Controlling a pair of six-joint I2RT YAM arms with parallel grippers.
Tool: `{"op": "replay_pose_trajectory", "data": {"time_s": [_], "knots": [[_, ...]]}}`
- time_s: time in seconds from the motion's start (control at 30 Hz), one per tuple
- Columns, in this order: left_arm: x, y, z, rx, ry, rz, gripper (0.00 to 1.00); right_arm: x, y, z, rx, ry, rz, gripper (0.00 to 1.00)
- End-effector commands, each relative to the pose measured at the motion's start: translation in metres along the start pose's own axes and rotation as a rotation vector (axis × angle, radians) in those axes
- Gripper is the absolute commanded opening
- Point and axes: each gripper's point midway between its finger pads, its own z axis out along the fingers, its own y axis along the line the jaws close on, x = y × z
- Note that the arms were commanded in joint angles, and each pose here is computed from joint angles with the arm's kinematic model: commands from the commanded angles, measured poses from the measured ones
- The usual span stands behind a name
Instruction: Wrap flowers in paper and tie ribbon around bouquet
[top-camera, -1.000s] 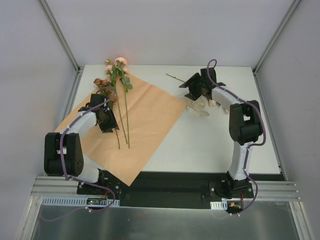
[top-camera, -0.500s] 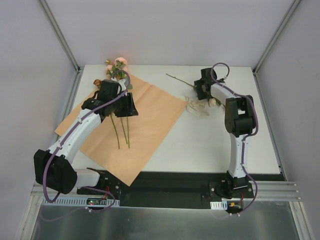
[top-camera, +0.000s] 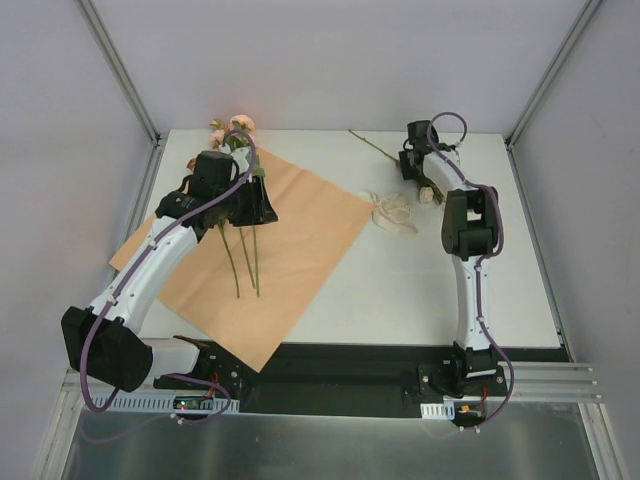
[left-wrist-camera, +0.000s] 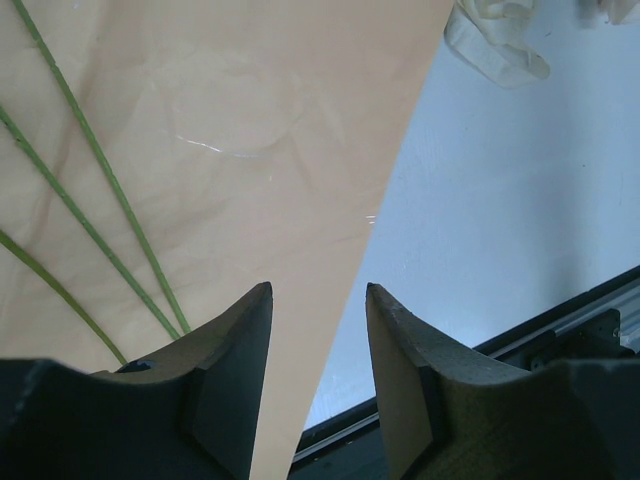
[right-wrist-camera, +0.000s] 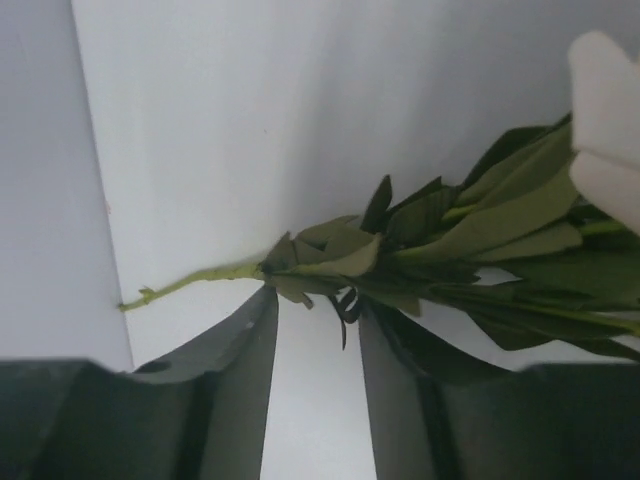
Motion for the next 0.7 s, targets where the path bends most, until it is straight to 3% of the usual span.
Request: {"op": "replay_pose_trajectory", "data": {"time_s": [0.0,0.13,0.27,0.43,0.67], "knots": [[-0.018,-0.017,-0.022,0.048,-0.065,0.039,0.42,0.003,-0.026,0.023,0.075,0.023,-0.021,0.23],[-0.017,-0.022,-0.028,0.066,-0.063,0.037,0.43,-0.01,0.0,0.023,-0.024,0.018,-0.07,0.0],[-0.014,-0.028,-0.03,0.097,-0.047,0.011,0.43,-0.024,0.036,-0.002,-0.151,0.027,-0.154,0.0],[-0.012,-0.039,-0.029,0.152,-0.023,-0.027,0.43,-0.031,0.073,-0.075,-0.331,0.063,-0.263,0.0],[-0.025,-0.076,-0.025,0.338,0.041,-0.035,0.47,0.001,0.043,-0.147,-0.515,0.243,-0.597,0.0]]}}
